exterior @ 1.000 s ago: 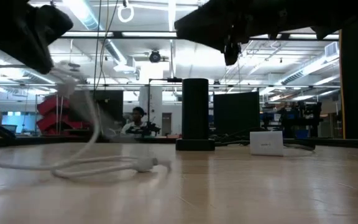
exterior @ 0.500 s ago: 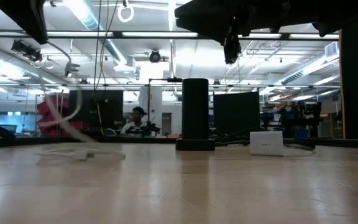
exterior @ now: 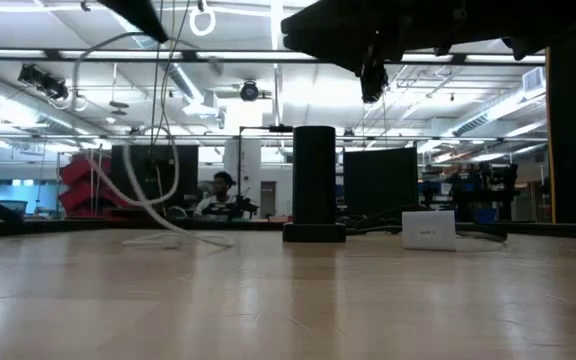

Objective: Insert USB
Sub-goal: Insert the white charger cable into the white charger adapter

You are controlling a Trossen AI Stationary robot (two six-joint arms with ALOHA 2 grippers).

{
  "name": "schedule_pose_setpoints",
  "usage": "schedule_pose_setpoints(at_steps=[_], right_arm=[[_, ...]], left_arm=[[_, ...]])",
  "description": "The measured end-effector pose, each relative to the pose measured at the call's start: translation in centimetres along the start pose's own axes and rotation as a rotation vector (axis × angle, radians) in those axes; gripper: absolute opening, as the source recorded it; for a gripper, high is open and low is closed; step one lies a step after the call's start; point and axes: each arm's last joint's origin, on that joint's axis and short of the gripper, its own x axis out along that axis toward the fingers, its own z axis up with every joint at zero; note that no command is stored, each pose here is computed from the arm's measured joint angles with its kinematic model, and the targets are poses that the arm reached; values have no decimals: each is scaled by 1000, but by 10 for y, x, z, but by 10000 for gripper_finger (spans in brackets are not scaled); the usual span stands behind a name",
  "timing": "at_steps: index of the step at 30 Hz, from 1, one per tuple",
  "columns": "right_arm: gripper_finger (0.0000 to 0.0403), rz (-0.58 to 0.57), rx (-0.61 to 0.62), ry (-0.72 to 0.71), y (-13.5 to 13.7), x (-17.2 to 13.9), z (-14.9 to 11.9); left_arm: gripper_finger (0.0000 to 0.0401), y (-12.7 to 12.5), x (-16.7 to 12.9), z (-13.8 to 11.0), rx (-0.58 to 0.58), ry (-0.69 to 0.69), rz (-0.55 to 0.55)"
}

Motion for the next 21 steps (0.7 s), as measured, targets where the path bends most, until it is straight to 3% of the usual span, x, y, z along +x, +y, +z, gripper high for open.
schedule_pose_setpoints(at_steps=[3, 8, 16, 21], right_arm=[[87, -78, -26, 38, -5, 1, -5], [112, -88, -31, 47, -6, 1, -5], [154, -96, -27, 63, -8, 6, -14], [175, -59, -9, 79, -5, 29, -30]], left_arm=[[0, -19, 10, 5, 9, -87, -47], [0, -44, 35, -8, 35, -135, -70], [0, -59, 52, -22, -56, -198, -97], [0, -61, 57, -29, -62, -199, -90]])
